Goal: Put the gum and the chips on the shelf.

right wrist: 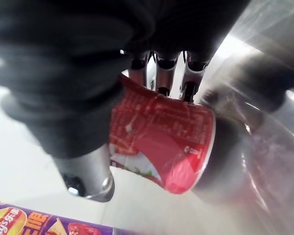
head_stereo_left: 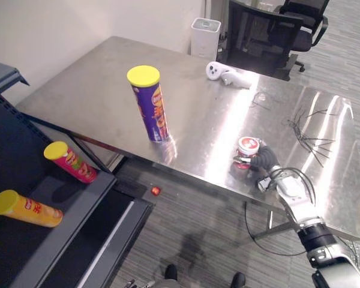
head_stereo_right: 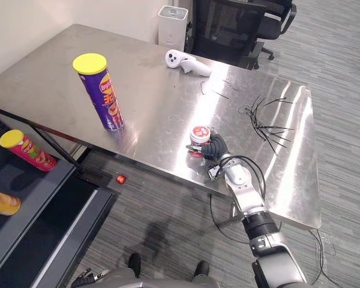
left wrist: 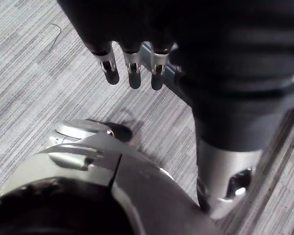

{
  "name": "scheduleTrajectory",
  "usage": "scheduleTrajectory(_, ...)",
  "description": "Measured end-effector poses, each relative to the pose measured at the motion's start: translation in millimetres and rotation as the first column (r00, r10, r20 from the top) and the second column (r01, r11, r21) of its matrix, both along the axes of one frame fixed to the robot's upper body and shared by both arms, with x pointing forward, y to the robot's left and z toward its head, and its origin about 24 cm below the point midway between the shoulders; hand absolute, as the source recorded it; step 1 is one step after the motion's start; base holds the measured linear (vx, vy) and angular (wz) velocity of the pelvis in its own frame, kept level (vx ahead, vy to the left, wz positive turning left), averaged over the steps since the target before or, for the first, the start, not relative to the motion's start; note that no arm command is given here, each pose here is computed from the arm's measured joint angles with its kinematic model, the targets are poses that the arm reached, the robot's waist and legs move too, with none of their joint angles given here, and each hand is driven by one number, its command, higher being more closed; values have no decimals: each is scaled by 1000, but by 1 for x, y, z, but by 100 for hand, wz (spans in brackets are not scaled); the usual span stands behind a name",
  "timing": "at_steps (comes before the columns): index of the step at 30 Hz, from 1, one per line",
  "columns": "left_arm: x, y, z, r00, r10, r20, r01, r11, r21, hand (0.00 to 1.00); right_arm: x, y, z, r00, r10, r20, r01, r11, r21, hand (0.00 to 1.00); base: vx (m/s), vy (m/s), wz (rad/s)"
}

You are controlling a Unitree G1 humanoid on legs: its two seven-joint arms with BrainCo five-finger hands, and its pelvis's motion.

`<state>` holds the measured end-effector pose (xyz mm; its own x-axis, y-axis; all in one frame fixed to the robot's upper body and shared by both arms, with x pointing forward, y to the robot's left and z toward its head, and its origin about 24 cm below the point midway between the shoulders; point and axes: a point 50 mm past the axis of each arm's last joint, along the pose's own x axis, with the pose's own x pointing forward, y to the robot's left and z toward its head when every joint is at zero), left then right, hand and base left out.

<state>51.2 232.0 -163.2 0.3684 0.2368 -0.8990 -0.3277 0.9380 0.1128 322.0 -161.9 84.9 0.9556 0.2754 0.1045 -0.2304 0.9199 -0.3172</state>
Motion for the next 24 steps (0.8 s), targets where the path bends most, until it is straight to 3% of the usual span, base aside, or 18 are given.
scheduleTrajectory(7,3,1,1,1000,7,13,-8,1000,5,0,-5,0,3,1000,1,19,-2,1000,9,100,0,0,0)
scheduleTrajectory(16,0,5,2,1000,19,2,-19,1000,14,0,-35,-18,55,961,-58,271,37,996,82,100,-12,-7,-6)
scheduleTrajectory(24,-10,7,1,999,36,-20,-36,999,18,0,-53,-18,64,942,-42,333,13,996,90,100,-40,-14,-8)
